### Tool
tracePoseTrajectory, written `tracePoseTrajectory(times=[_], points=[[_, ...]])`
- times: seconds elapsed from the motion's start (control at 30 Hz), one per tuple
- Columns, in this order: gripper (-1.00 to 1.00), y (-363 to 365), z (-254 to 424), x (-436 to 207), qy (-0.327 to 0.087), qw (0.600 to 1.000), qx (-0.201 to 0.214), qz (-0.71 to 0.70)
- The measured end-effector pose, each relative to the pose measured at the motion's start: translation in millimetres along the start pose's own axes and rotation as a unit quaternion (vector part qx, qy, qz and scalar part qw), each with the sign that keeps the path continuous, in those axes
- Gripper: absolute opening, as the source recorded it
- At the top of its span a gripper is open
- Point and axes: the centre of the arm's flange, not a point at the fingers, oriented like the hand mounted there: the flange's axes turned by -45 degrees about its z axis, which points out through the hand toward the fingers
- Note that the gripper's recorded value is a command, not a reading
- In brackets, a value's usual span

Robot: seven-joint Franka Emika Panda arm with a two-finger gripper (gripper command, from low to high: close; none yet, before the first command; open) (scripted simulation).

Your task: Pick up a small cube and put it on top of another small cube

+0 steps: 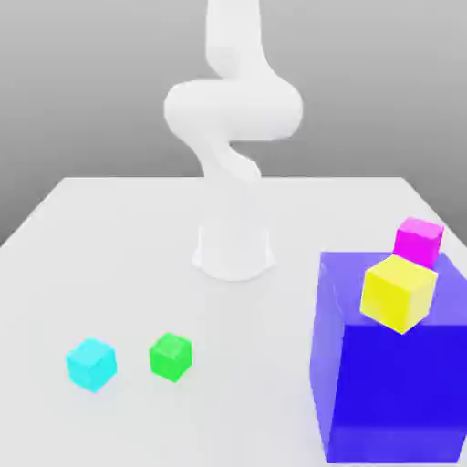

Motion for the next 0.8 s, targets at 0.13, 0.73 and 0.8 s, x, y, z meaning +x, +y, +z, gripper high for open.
tracePoseTrajectory(times=[0.13, 0.73, 0.8], points=[[0.00, 45, 94, -25, -0.067, 0.997, -0.012, 0.039], [0.00, 210, 323, -323, -0.331, 0.915, -0.095, 0.212], [0.00, 212, 338, -340, -0.336, 0.913, -0.098, 0.212]])
